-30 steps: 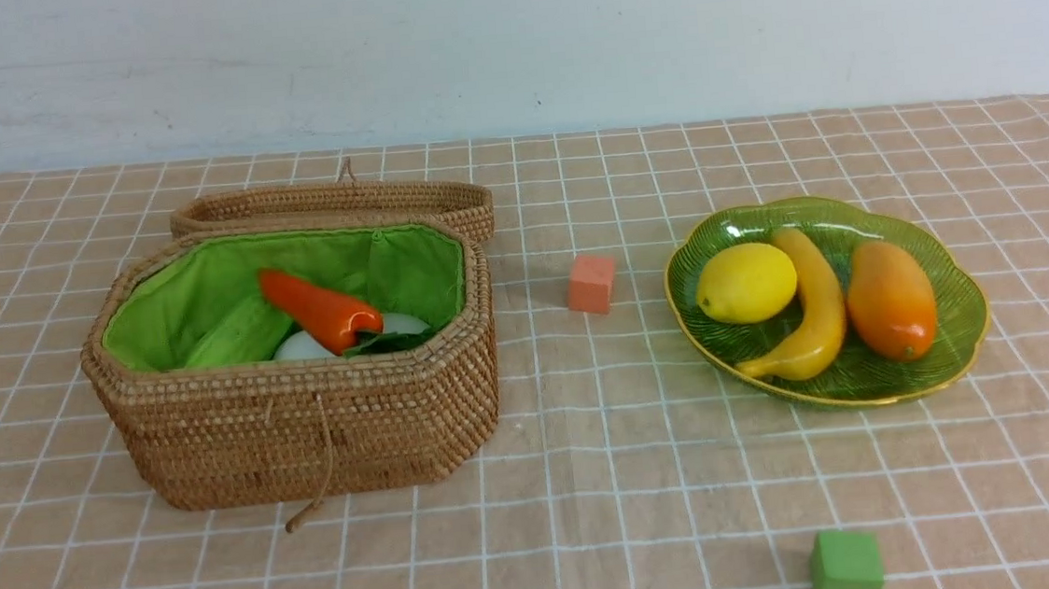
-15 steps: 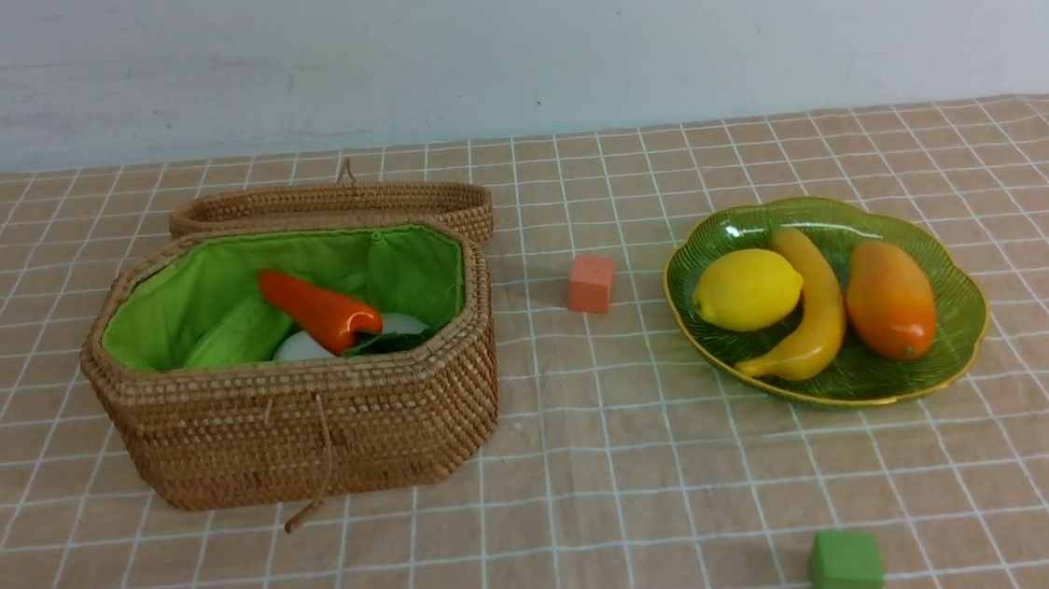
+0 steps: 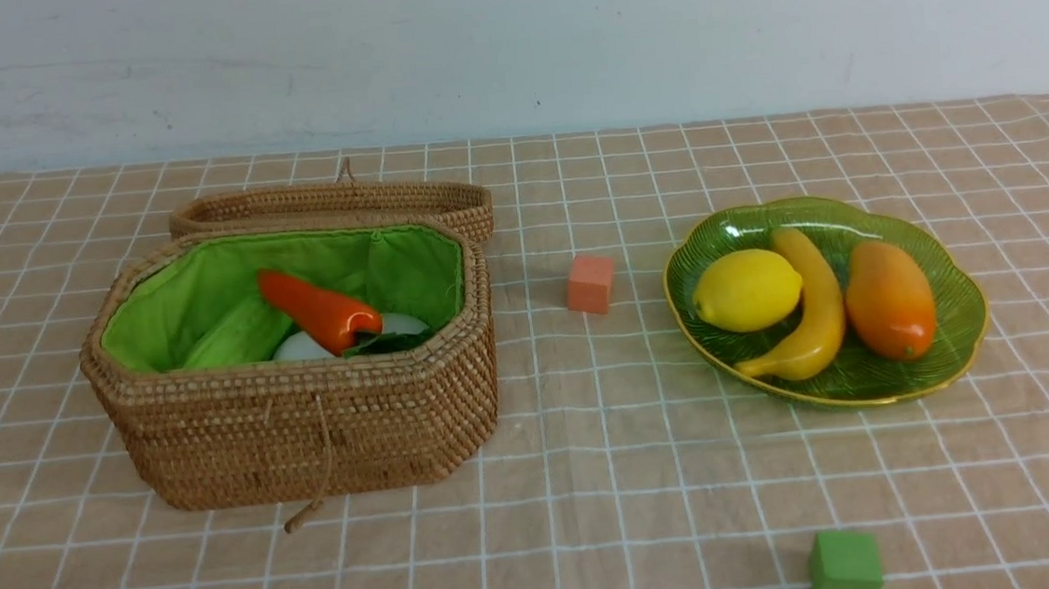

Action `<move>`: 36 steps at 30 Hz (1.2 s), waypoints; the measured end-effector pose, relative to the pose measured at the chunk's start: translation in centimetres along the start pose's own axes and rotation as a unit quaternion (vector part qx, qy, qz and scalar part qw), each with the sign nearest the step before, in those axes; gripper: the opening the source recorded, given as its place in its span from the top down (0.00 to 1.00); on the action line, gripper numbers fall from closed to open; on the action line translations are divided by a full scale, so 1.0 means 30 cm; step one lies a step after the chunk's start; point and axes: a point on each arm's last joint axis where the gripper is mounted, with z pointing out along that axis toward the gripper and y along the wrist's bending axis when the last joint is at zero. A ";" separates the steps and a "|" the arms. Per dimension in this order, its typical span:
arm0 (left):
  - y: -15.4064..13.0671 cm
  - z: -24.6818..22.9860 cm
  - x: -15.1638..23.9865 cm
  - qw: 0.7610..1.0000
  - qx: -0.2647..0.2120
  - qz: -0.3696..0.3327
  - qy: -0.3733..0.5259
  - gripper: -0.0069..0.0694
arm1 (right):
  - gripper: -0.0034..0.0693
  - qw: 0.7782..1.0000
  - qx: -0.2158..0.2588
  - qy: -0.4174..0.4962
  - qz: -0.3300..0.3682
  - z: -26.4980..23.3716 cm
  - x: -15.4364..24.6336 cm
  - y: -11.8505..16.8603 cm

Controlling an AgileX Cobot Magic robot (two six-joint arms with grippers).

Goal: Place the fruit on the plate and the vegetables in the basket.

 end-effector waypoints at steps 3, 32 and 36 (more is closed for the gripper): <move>0.003 0.000 0.003 1.000 -0.004 0.000 0.004 0.86 | 0.93 1.000 0.000 0.023 0.013 0.015 0.047 -0.005; 0.003 0.000 0.003 1.000 -0.005 0.000 0.005 0.83 | 0.98 0.997 0.014 0.078 0.023 0.039 0.187 -0.026; 0.003 0.001 0.005 1.000 -0.005 0.000 0.006 0.82 | 0.98 0.997 0.014 0.078 0.023 0.039 0.187 -0.026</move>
